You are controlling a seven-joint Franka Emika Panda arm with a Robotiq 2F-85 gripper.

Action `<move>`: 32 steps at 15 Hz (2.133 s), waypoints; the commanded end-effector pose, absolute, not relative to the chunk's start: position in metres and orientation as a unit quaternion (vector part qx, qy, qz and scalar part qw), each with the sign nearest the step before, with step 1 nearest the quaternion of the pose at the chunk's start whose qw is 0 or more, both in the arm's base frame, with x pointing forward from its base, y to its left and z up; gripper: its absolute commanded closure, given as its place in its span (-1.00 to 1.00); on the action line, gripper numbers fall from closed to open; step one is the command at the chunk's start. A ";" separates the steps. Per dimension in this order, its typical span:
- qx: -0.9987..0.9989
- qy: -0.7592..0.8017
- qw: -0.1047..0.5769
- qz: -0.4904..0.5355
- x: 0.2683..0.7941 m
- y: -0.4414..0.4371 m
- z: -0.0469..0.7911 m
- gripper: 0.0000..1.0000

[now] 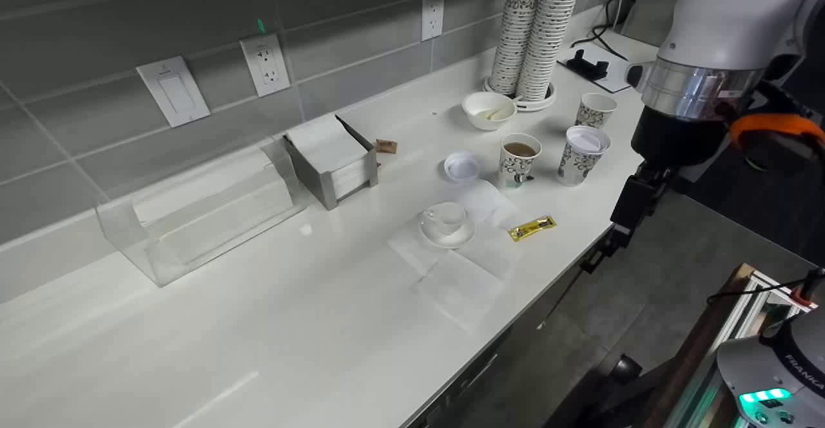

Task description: Take the tea cup off of the plate

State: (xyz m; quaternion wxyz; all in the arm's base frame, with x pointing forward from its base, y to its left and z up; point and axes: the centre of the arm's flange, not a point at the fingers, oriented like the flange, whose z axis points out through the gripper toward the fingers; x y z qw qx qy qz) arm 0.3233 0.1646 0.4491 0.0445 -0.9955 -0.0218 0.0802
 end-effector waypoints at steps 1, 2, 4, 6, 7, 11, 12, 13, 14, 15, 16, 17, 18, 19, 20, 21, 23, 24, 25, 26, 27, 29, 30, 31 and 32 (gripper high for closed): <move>-0.996 -0.022 0.045 0.080 0.323 0.165 0.449 -1.00; -0.996 -0.022 0.045 0.080 0.323 0.165 0.449 -1.00; -0.996 -0.022 0.045 0.080 0.323 0.165 0.449 -1.00; -0.996 -0.026 0.047 0.068 0.329 0.169 0.449 -1.00; -0.997 -0.032 0.050 0.056 0.335 0.173 0.449 -1.00; -0.996 -0.064 0.053 -0.018 0.368 0.207 0.446 -1.00; -0.995 -0.077 0.044 -0.034 0.379 0.214 0.443 -1.00; -0.994 -0.090 0.040 -0.044 0.391 0.221 0.439 -1.00; -0.993 -0.105 0.030 -0.049 0.406 0.225 0.435 -1.00; -0.991 -0.125 0.027 -0.046 0.419 0.227 0.432 -1.00; -0.989 -0.138 0.010 -0.049 0.435 0.227 0.428 -1.00; -0.988 -0.149 0.000 -0.048 0.447 0.227 0.424 -1.00; -0.986 -0.160 -0.007 -0.046 0.461 0.229 0.419 -1.00; -0.985 -0.169 -0.013 -0.045 0.472 0.231 0.413 -1.00; -0.982 -0.184 -0.017 -0.042 0.484 0.238 0.407 -1.00; -0.979 -0.200 -0.023 -0.037 0.493 0.246 0.401 -1.00; -0.970 -0.240 -0.044 -0.027 0.515 0.268 0.388 -1.00; -0.964 -0.256 -0.058 -0.029 0.525 0.281 0.384 -1.00; -0.960 -0.270 -0.072 -0.035 0.533 0.291 0.380 -1.00; -0.955 -0.283 -0.077 -0.039 0.542 0.301 0.375 -1.00; -0.951 -0.295 -0.081 -0.041 0.550 0.310 0.370 -1.00; -0.950 -0.299 -0.076 -0.043 0.560 0.320 0.357 -1.00; -0.953 -0.293 -0.073 -0.036 0.562 0.323 0.354 -1.00; -0.954 -0.290 -0.065 -0.044 0.537 0.308 0.357 -1.00; -0.954 -0.290 -0.063 -0.041 0.543 0.311 0.352 -1.00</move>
